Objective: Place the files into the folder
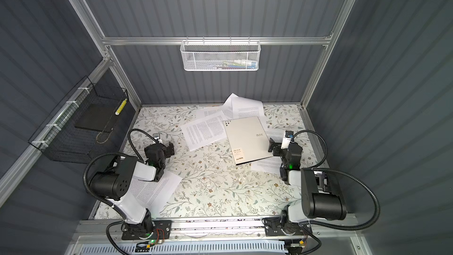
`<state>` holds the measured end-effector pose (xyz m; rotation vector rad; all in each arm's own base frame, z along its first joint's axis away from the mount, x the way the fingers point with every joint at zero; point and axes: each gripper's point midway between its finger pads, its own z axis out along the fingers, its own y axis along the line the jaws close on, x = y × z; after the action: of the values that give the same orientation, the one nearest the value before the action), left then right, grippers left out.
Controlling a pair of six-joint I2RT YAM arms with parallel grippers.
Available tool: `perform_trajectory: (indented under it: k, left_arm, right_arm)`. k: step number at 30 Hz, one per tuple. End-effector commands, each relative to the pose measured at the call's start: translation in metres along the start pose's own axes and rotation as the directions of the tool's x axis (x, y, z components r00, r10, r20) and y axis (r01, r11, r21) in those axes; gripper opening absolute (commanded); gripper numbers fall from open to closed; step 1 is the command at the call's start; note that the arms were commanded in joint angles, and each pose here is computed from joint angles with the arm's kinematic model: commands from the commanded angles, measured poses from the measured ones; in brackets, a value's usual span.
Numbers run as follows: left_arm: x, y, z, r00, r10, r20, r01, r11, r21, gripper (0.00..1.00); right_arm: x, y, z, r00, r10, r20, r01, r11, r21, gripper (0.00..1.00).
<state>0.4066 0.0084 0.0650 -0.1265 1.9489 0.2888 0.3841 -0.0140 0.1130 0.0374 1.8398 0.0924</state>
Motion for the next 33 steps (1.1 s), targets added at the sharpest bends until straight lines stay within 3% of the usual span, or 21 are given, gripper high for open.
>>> perform_trajectory:
  k: [1,33]
  left_arm:
    - [-0.0058,0.0005,0.0025,1.000,0.001,0.009,-0.001,1.000,0.003,1.00]
    - [-0.0042,0.0006,0.0055,1.000,-0.013,-0.007,0.014,0.999,0.035,1.00]
  right_arm:
    - [-0.0067,0.0008,0.0005,1.000,-0.002,0.021,0.002,1.000,-0.002,0.99]
    - [-0.0071,0.0007,0.0007,1.000,-0.003,0.021,0.003,1.000,0.002,0.99]
